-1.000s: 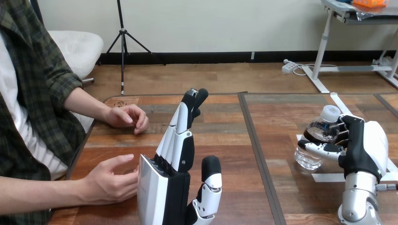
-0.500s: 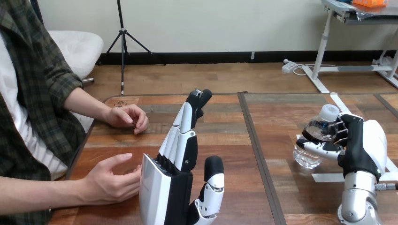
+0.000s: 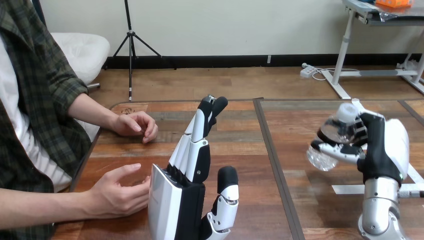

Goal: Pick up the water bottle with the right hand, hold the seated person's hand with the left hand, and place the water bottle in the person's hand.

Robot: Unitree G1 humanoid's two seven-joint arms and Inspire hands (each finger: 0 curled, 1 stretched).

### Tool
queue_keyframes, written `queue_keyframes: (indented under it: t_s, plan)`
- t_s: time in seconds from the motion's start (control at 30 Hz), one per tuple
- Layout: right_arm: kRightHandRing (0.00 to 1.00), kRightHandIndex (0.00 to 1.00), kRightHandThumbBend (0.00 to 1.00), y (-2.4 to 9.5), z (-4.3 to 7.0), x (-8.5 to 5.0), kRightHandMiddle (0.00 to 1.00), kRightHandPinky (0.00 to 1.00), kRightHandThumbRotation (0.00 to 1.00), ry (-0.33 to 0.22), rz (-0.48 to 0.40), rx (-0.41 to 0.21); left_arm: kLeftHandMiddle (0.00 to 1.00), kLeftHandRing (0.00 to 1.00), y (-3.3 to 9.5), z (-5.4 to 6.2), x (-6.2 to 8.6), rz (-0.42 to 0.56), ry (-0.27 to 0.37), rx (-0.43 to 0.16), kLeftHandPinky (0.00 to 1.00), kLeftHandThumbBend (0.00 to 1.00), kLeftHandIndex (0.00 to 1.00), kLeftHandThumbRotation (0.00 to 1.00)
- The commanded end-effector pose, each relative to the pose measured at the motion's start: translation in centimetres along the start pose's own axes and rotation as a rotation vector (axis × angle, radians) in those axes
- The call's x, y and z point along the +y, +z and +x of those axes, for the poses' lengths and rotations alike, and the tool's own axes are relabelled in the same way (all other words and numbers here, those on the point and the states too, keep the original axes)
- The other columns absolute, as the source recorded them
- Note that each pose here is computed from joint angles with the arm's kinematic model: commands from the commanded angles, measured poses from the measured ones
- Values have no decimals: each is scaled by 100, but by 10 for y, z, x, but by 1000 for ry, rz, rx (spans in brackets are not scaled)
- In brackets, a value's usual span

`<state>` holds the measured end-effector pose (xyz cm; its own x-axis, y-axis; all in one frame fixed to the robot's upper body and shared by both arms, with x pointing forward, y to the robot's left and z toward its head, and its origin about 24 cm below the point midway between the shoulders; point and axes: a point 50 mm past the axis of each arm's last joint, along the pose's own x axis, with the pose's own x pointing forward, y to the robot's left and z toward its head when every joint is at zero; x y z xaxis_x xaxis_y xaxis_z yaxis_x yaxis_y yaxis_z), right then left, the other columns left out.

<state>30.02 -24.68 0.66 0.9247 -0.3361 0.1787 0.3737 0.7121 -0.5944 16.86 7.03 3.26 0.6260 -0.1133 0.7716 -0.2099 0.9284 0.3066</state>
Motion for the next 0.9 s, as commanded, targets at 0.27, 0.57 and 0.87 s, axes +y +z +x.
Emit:
queue_keyframes:
  t_s: [0.27, 0.57, 0.87]
  plan:
    - [42, 45, 75, 58, 18, -6, 46, 40, 0, -46, 139, -281, 92, 91, -4, 13, 2, 10, 10, -47, 80, 0, 100, 100]
    - [44, 45, 77, 71, 13, -6, 47, 41, 0, -25, 151, -356, 91, 91, -8, 14, 8, 58, -31, -36, 80, 0, 100, 100]
    - [43, 44, 77, 83, 8, -5, 46, 41, 0, 6, 162, -411, 91, 90, -18, 16, 24, 115, -106, 25, 75, 0, 99, 94]
